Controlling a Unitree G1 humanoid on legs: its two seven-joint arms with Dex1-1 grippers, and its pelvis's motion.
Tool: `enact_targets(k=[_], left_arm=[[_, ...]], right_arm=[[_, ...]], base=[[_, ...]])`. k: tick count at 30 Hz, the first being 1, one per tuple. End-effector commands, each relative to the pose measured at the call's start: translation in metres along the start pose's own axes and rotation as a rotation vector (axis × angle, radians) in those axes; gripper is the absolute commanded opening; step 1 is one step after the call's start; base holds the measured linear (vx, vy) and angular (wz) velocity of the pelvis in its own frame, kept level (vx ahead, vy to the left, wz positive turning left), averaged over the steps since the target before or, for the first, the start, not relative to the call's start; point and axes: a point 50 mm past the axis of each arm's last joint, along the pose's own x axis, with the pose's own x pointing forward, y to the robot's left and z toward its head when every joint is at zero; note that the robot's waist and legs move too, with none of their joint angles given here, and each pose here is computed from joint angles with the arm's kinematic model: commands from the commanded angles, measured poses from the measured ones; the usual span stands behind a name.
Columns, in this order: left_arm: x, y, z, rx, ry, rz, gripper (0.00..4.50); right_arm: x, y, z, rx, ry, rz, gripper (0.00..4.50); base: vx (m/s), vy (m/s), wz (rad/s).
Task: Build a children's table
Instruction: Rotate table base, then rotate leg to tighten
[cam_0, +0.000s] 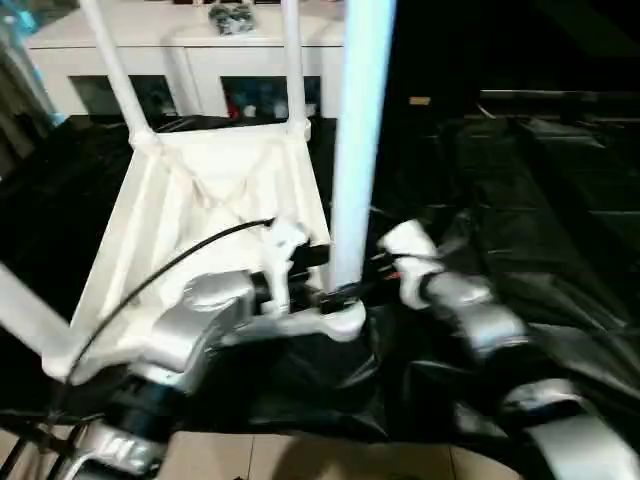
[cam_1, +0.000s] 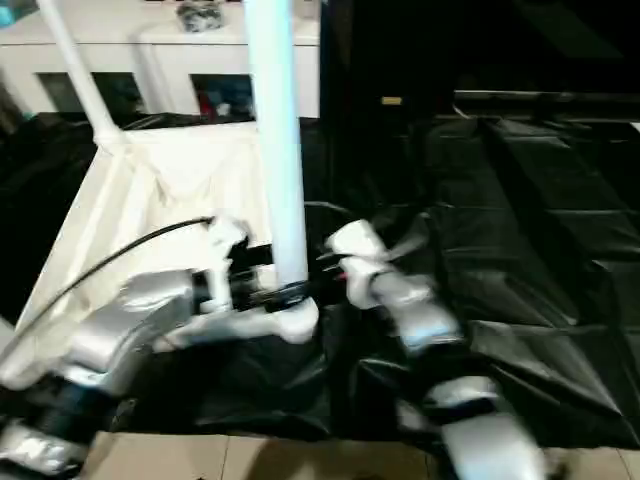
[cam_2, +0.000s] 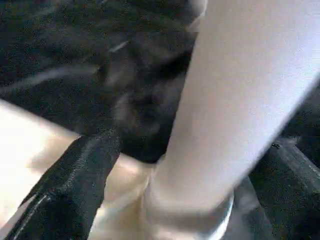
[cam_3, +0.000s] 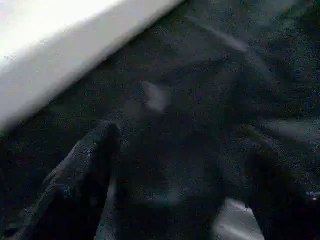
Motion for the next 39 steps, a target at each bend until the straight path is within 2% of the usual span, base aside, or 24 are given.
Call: enact_targets(k=[1,5,9,11,13,14,18,24,26,28,31,34,37,39], left_arm=[[-0.008,0.007,-0.006,0.024,0.03,0.038,4.42],[-0.013,0.003,-0.015,0.052,0.082,-0.073,4.42],[-0.013,0.006,-0.017,0.08,0.104,-0.12,4.26],[-0.015,0.018,-0.017,0.109,0.133,-0.155,4.07],[-0.016,0.022,-0.018,0.121,0.164,-0.174,4.04],[-0.018,0.025,-0.018,0.127,0.188,-0.189,3.81],[-0.021,0.034,-0.015,0.141,0.214,-0.217,3.48],[-0.024,0.044,-0.012,0.148,0.238,-0.271,3.1],[-0.026,0.048,-0.012,0.139,0.252,-0.283,2.77],[-0.026,0.049,-0.012,0.136,0.256,-0.286,2.73],[-0.027,0.051,-0.015,0.128,0.277,-0.289,2.36],[-0.029,0.053,-0.019,0.12,0.292,-0.292,2.3],[-0.03,0.055,-0.021,0.116,0.298,-0.291,1.91],[-0.031,0.056,-0.022,0.109,0.3,-0.286,1.88]], right_arm=[[-0.005,0.0,0.003,-0.012,-0.015,0.044,3.77],[-0.033,-0.004,0.003,-0.066,-0.01,0.207,3.77],[-0.046,-0.003,0.007,-0.1,-0.021,0.276,3.77],[-0.059,0.0,0.01,-0.151,0.004,0.363,3.77],[-0.063,0.002,0.009,-0.163,0.018,0.397,3.77],[-0.066,0.004,0.01,-0.166,0.026,0.421,3.77],[-0.077,0.01,0.01,-0.174,0.054,0.509,3.77],[-0.086,0.015,0.015,-0.182,0.059,0.562,3.77],[-0.087,0.015,0.018,-0.185,0.062,0.571,3.77],[-0.088,0.016,0.018,-0.186,0.064,0.574,3.77],[-0.09,0.016,0.02,-0.184,0.07,0.582,3.77],[-0.091,0.017,0.021,-0.18,0.072,0.587,3.77],[-0.092,0.017,0.022,-0.174,0.074,0.596,3.77],[-0.092,0.018,0.022,-0.169,0.075,0.602,3.77]], base=[[0.0,0.0,0.0],[0.0,0.0,0.0],[0.0,0.0,0.0],[0.0,0.0,0.0],[0.0,0.0,0.0],[0.0,0.0,0.0],[0.0,0.0,0.0],[0.0,0.0,0.0],[0.0,0.0,0.0],[0.0,0.0,0.0],[0.0,0.0,0.0],[0.0,0.0,0.0],[0.0,0.0,0.0],[0.0,0.0,0.0]])
